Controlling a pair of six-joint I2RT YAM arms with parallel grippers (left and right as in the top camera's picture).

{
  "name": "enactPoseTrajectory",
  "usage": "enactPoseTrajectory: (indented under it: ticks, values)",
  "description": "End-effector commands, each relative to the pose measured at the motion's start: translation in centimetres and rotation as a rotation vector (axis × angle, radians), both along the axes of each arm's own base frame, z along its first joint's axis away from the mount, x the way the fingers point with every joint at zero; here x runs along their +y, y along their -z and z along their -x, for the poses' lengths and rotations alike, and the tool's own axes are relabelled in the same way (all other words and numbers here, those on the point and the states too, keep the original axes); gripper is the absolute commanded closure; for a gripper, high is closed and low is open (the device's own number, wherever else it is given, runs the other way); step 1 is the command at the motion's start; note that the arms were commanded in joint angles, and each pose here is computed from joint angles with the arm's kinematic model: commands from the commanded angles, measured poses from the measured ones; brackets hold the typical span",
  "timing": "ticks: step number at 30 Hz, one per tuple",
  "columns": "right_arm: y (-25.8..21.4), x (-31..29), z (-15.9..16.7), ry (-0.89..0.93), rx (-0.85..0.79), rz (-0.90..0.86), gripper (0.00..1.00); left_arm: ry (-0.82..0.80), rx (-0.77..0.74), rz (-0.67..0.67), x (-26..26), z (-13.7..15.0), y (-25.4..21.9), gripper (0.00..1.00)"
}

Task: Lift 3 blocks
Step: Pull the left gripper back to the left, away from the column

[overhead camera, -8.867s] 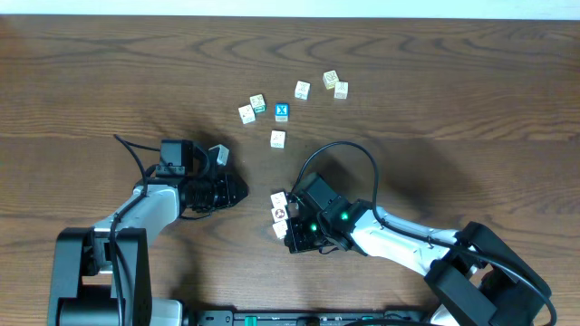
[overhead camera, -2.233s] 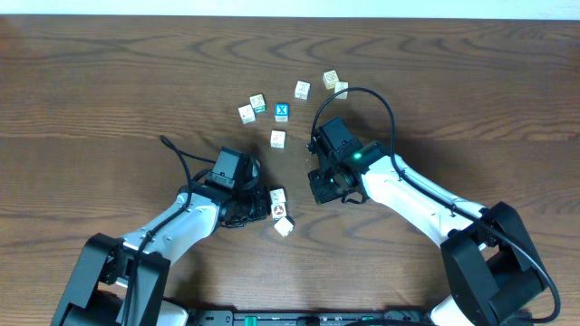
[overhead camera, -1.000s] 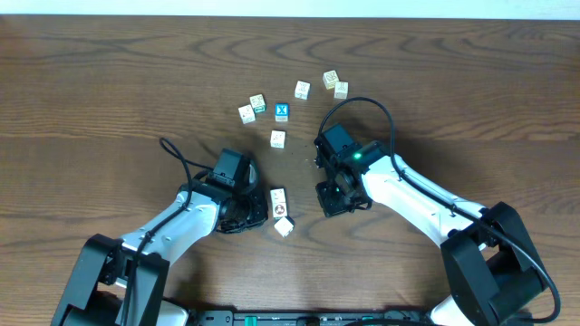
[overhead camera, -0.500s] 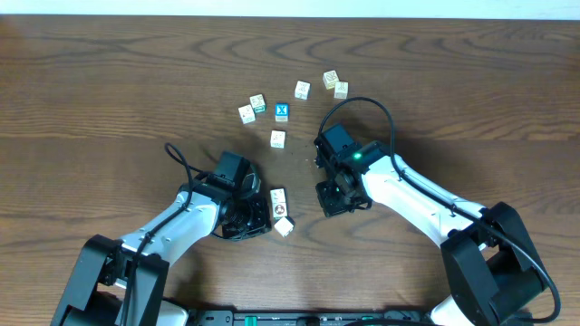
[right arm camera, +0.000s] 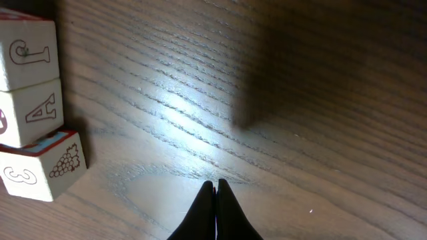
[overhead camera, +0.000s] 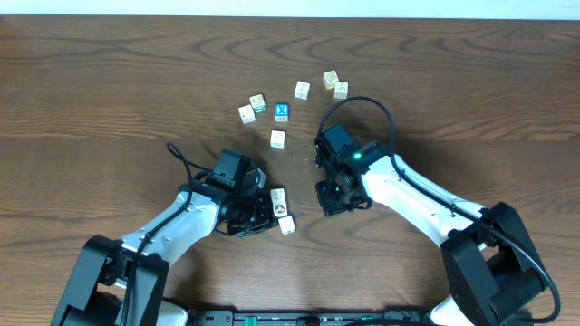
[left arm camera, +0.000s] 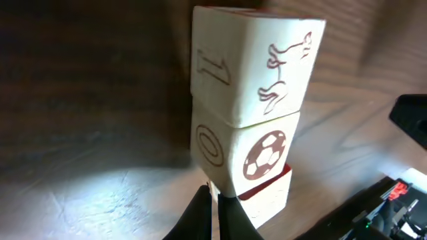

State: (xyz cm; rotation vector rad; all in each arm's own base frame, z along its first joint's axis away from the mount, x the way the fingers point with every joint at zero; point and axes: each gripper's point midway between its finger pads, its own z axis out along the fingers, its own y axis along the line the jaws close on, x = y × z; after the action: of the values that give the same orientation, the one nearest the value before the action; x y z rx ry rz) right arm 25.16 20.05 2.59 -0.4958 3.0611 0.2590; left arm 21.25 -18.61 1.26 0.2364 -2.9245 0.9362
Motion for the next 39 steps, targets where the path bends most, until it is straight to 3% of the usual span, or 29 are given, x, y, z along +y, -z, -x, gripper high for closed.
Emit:
enactPoseTrajectory:
  ticks: [1, 13, 19, 28, 39]
  values:
    - [-0.1, 0.1, -0.4, 0.012, -0.008, 0.001, 0.99, -0.006, 0.02, 0.009, -0.1, 0.3, 0.3, 0.93]
    - [0.0, -0.4, 0.3, 0.019, 0.024, 0.019, 0.99, -0.009, 0.091, -0.039, 0.8, 1.8, 0.8, 0.93]
    - [-0.3, 1.8, 1.5, -0.021, 0.058, -0.057, 0.99, -0.019, 0.102, -0.109, 1.9, 2.2, 1.3, 0.93]
    - [-0.5, 5.3, 2.3, -0.009, 0.031, -0.117, 0.99, -0.106, -0.011, -0.212, 4.8, -0.3, 0.8, 0.93]
    - [0.1, 4.5, 2.2, 0.095, 0.012, -0.055, 0.99, -0.277, -0.092, -0.216, 10.2, -3.5, -0.7, 0.93]
